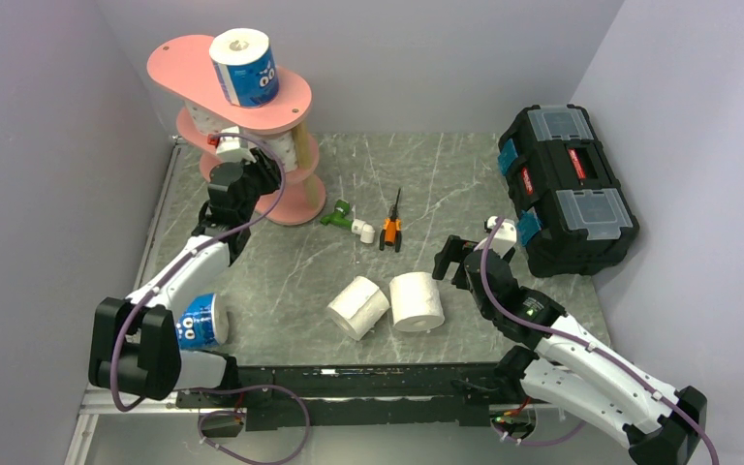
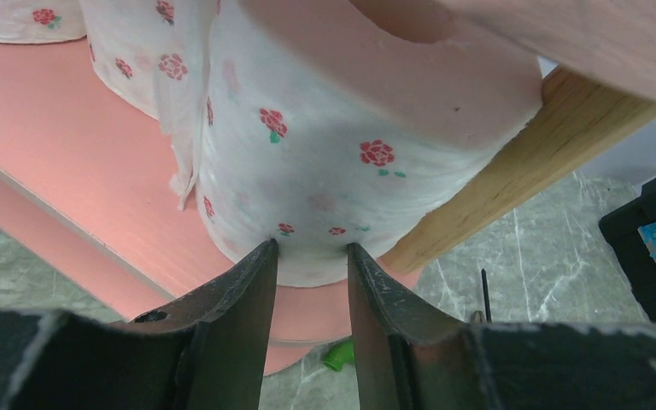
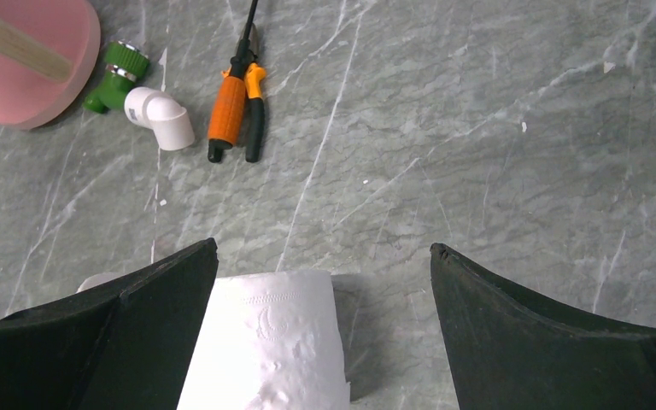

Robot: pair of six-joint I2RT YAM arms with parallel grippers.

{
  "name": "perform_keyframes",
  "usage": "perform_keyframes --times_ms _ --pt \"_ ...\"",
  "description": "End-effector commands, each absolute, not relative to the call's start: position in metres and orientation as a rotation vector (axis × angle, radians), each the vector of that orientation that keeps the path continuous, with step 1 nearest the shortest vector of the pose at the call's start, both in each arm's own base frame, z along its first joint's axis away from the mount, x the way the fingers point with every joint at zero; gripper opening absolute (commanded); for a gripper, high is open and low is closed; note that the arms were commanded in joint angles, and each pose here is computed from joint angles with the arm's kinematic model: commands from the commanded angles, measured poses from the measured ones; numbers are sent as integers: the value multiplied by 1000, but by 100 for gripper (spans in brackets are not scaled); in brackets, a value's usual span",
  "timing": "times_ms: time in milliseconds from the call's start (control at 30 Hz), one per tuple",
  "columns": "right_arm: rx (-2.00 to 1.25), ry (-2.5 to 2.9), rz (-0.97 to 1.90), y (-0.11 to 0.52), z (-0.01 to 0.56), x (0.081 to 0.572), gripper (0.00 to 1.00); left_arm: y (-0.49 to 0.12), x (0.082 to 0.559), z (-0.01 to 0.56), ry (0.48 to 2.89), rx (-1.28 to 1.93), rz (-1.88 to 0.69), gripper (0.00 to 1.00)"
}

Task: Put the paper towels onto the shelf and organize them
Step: Adjust the paper towel on the shelf.

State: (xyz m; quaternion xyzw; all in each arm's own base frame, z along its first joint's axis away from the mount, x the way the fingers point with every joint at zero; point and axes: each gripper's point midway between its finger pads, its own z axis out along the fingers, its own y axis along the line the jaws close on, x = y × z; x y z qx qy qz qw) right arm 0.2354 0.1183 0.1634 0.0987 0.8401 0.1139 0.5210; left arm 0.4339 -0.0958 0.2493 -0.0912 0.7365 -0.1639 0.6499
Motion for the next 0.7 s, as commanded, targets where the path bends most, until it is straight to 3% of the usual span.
perform_keyframes --times_ms 0,667 --pt "251 2003 266 116 167 237 97 -93 444 263 1629 -239 -383 41" --pt "256 2006 259 115 166 236 97 -91 450 255 1648 -290 -416 41"
